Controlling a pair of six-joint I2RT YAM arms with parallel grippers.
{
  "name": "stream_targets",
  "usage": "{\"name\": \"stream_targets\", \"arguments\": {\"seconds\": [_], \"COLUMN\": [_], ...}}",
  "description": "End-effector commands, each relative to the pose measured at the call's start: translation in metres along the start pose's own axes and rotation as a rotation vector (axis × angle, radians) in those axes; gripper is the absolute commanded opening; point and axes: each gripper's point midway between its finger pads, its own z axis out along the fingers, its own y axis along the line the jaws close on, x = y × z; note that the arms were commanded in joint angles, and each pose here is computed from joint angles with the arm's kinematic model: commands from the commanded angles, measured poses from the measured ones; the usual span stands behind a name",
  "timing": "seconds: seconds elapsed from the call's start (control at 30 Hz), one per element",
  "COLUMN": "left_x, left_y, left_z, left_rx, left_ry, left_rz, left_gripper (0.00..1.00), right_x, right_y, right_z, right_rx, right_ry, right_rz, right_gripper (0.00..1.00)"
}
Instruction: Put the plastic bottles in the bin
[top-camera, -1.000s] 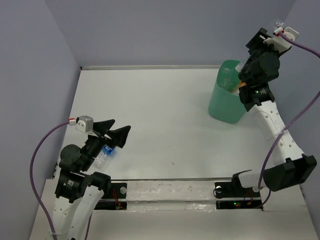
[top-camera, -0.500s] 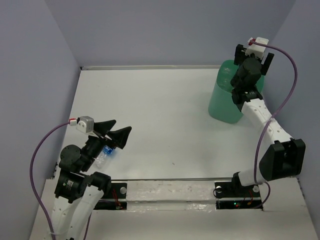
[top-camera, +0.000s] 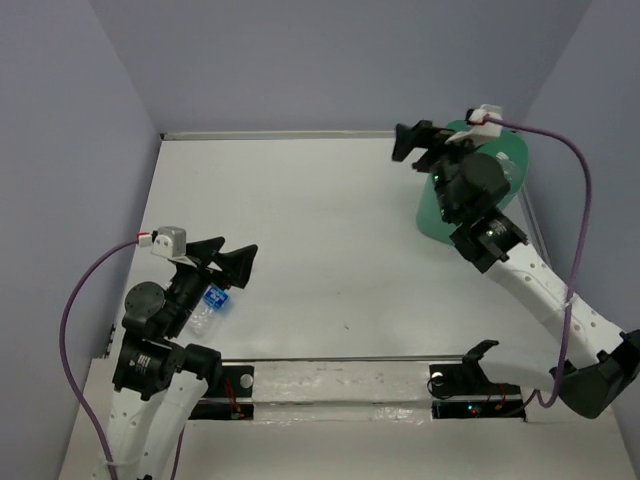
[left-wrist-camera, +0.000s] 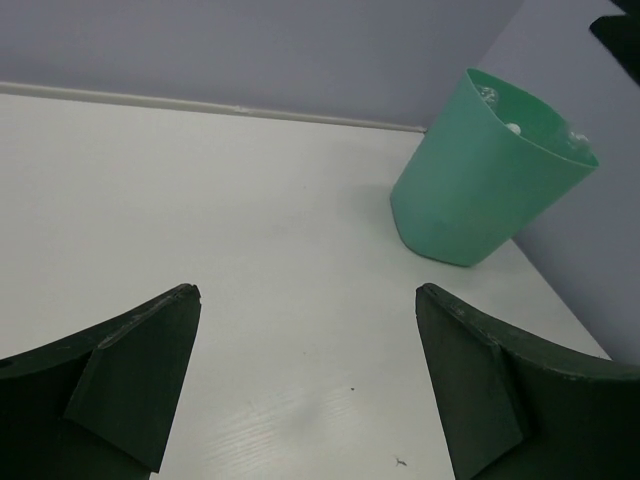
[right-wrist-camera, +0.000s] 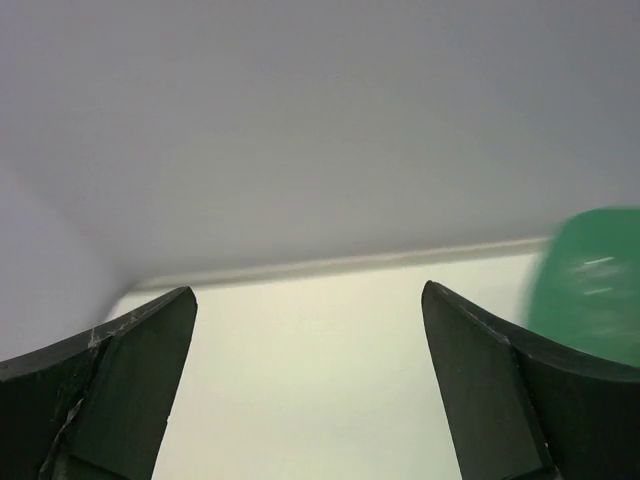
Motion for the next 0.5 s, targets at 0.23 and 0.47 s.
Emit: {"name": "stream_targets", "arguments": {"seconds": [0.23,0.47], "left_x": [-0.075,-0.055], "left_y": [0.048,0.068], "left_z": [-0.04,-0.04], "left_rx": [-0.382,-0.464], "left_ry": [-0.268,-0.252], "left_rz": [-0.003,-0.064], "left_gripper": [0.99,0.99], "right_x": [0.295,0.362], "right_y": [0.232,0.301], "right_z": [-0.16,-0.197], "right_rx": [-0.37,-0.41], "right_ry": [0.71,0.889], "right_rz": [0.363,0.453], "right_gripper": [1.0,1.0]}}
